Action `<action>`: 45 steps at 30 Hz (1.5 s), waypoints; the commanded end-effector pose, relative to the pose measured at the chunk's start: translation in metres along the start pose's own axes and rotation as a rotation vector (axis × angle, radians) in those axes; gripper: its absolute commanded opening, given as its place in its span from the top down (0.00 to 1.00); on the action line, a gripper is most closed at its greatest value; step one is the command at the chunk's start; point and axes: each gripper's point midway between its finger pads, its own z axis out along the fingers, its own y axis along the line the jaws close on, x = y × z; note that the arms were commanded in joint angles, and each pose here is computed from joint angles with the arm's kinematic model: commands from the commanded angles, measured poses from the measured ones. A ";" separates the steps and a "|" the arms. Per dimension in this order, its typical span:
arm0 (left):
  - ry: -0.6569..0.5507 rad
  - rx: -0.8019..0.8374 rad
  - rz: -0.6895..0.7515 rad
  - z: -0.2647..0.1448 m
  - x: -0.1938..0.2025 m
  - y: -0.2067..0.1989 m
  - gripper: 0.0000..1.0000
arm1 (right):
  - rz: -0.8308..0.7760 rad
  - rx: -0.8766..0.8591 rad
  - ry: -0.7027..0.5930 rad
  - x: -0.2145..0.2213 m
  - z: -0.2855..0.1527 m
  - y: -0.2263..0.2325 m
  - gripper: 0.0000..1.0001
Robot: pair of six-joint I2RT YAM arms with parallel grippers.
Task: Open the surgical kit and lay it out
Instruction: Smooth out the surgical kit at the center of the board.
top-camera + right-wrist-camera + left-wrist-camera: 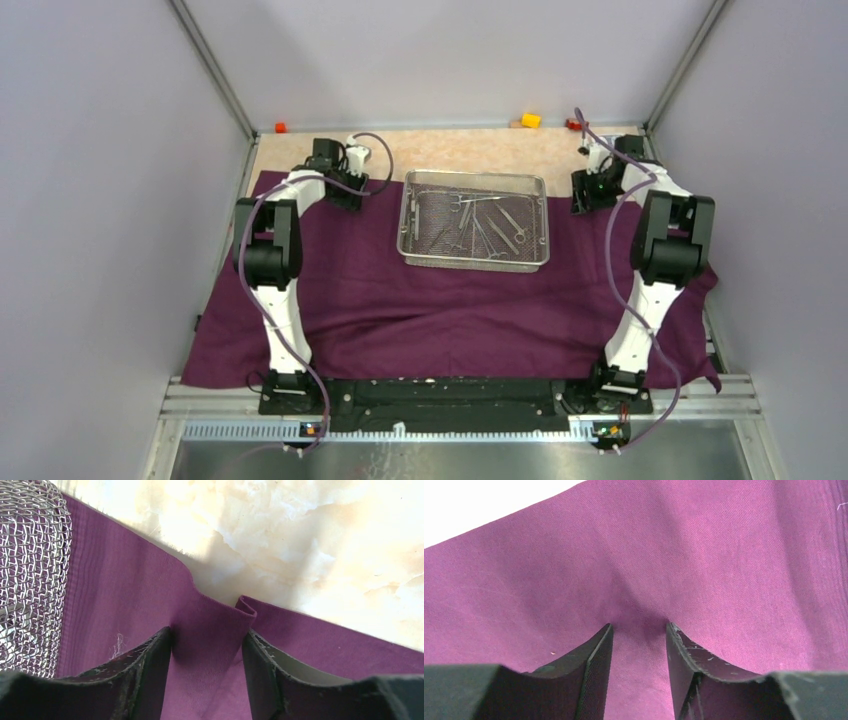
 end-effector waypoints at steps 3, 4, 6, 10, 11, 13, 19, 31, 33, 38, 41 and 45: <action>0.109 0.051 -0.020 0.015 0.042 -0.009 0.64 | 0.008 -0.049 -0.011 -0.007 0.013 0.009 0.59; 0.115 0.055 -0.023 0.016 0.044 -0.009 0.68 | 0.011 -0.055 -0.011 -0.007 0.014 0.010 0.63; 0.122 0.061 -0.028 0.018 0.047 -0.010 0.76 | 0.017 -0.063 -0.011 -0.008 0.015 0.011 0.69; 0.134 0.066 -0.039 0.020 0.052 -0.009 0.91 | 0.014 -0.063 -0.003 -0.009 0.018 0.013 0.85; 0.136 0.065 -0.042 0.020 0.053 -0.007 0.95 | 0.013 -0.061 -0.003 -0.010 0.019 0.013 0.88; 0.136 0.059 -0.051 0.020 0.053 -0.003 1.00 | 0.014 -0.054 -0.008 -0.014 0.020 0.012 0.94; 0.124 0.025 -0.098 0.012 0.054 0.025 1.00 | 0.019 -0.037 -0.002 -0.029 0.029 0.006 1.00; 0.124 -0.049 -0.166 0.012 0.061 0.080 1.00 | 0.022 0.022 0.012 -0.059 0.054 -0.010 1.00; 0.121 -0.054 -0.172 0.015 0.059 0.086 1.00 | 0.021 0.030 0.011 -0.065 0.057 -0.012 1.00; 0.120 -0.055 -0.187 0.022 0.052 0.097 1.00 | 0.014 0.053 0.008 -0.083 0.064 -0.017 1.00; 0.114 -0.056 -0.193 0.025 0.050 0.101 1.00 | 0.005 0.070 0.002 -0.092 0.070 -0.019 1.00; 0.111 -0.063 -0.196 0.026 0.047 0.105 1.00 | -0.011 0.102 -0.014 -0.100 0.073 -0.022 1.00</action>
